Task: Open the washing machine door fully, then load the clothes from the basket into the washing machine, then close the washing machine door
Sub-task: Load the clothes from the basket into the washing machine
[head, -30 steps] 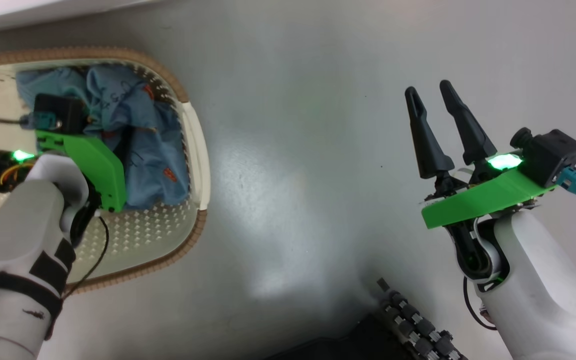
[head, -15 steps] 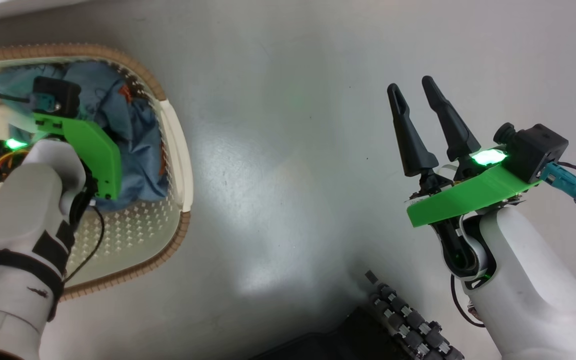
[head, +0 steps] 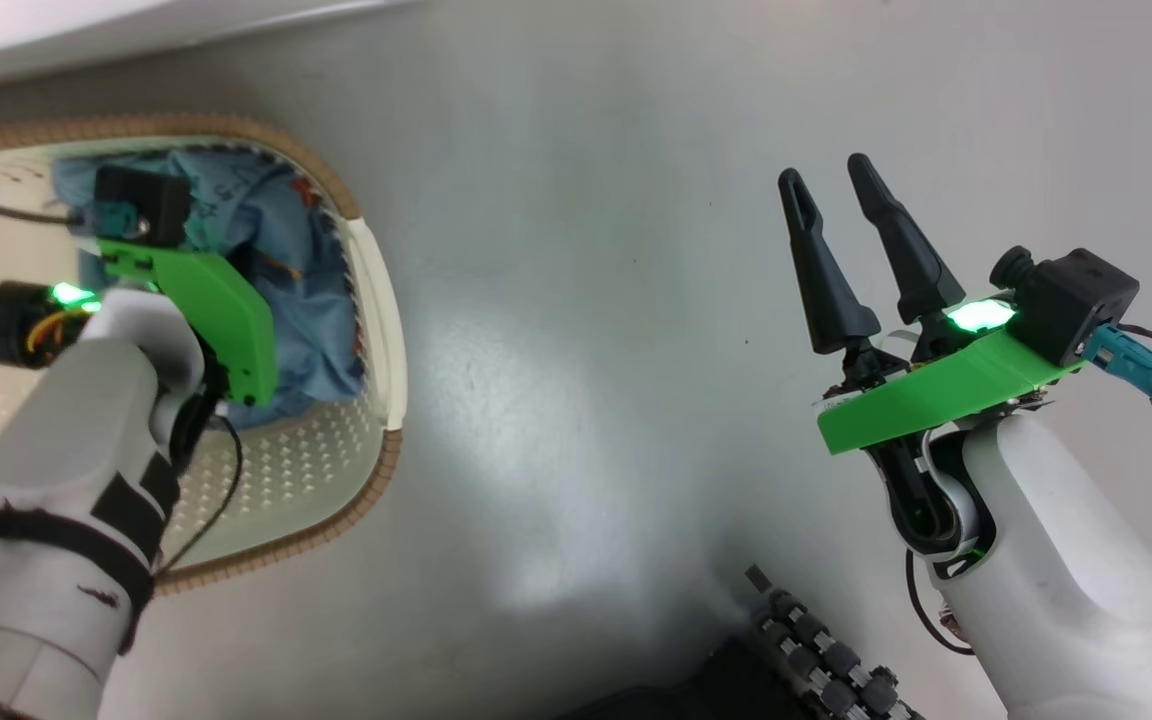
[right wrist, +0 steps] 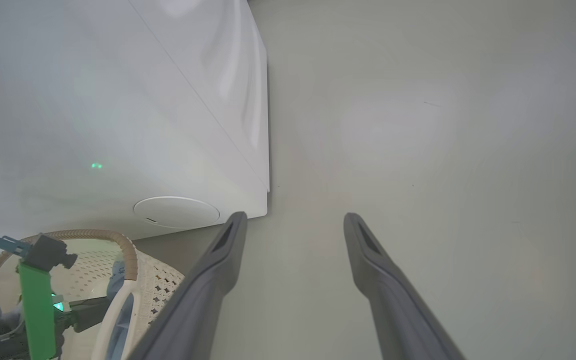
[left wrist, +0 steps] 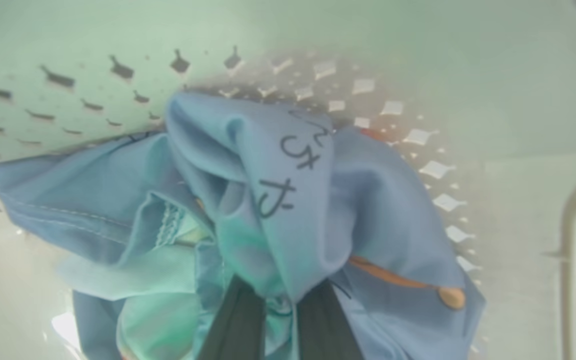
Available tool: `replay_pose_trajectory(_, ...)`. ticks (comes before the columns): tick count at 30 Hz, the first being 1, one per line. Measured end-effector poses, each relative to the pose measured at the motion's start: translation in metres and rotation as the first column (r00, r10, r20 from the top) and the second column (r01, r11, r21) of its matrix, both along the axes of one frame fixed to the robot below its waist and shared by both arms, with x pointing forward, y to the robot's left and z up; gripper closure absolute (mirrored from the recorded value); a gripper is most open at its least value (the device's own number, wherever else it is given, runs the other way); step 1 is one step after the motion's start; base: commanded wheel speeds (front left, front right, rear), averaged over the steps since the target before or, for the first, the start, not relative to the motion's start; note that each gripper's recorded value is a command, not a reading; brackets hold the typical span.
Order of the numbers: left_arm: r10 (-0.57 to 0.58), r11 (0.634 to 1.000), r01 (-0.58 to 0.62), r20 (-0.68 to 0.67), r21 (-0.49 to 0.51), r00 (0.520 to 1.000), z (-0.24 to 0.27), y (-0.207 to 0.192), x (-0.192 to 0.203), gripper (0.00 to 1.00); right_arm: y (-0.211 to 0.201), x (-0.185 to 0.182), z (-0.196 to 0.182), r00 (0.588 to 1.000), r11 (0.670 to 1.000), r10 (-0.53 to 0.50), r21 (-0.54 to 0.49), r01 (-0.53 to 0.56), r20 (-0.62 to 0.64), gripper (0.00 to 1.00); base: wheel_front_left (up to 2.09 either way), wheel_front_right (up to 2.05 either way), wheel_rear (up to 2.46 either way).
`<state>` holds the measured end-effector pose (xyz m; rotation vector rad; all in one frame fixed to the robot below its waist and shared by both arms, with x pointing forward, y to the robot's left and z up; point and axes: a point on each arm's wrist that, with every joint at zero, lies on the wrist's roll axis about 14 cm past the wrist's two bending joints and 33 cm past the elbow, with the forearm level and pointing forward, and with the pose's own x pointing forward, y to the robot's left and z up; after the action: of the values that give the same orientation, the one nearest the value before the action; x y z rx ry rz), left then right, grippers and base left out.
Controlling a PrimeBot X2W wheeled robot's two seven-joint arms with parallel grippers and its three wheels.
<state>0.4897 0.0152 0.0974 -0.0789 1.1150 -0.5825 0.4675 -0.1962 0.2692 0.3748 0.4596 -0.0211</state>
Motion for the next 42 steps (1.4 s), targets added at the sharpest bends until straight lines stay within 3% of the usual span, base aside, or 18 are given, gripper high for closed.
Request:
replay_pose_trajectory(13, 0.119, 0.986, -0.104, 0.111, -0.133, 0.987, 0.057, 0.003, -0.005, 1.00, -0.003, 0.005, 0.039, 0.997, 1.000, 0.022, -0.018, -0.021, 0.075, 0.00, 0.00, 0.00, 0.00)
replay_pose_trajectory(28, 0.253, 0.948, -0.179, 0.279, -0.264, 0.926, 0.163, 0.024, -0.014, 1.00, -0.009, -0.025, 0.096, 0.989, 0.999, 0.034, -0.031, -0.030, 0.147, 0.00, 0.00, 0.00, 0.00)
replay_pose_trajectory(33, 0.312, 0.923, -0.201, 0.331, -0.328, 0.891, 0.204, 0.029, -0.014, 1.00, -0.008, -0.036, 0.112, 0.984, 0.999, 0.045, -0.034, -0.040, 0.171, 0.00, 0.00, 0.00, 0.00)
replay_pose_trajectory(42, 0.426, 0.874, -0.224, 0.458, -0.430, 0.780, 0.282, 0.049, -0.022, 1.00, -0.002, -0.057, 0.138, 0.974, 0.998, 0.056, -0.011, -0.055, 0.221, 0.00, 0.00, 0.00, 0.00)
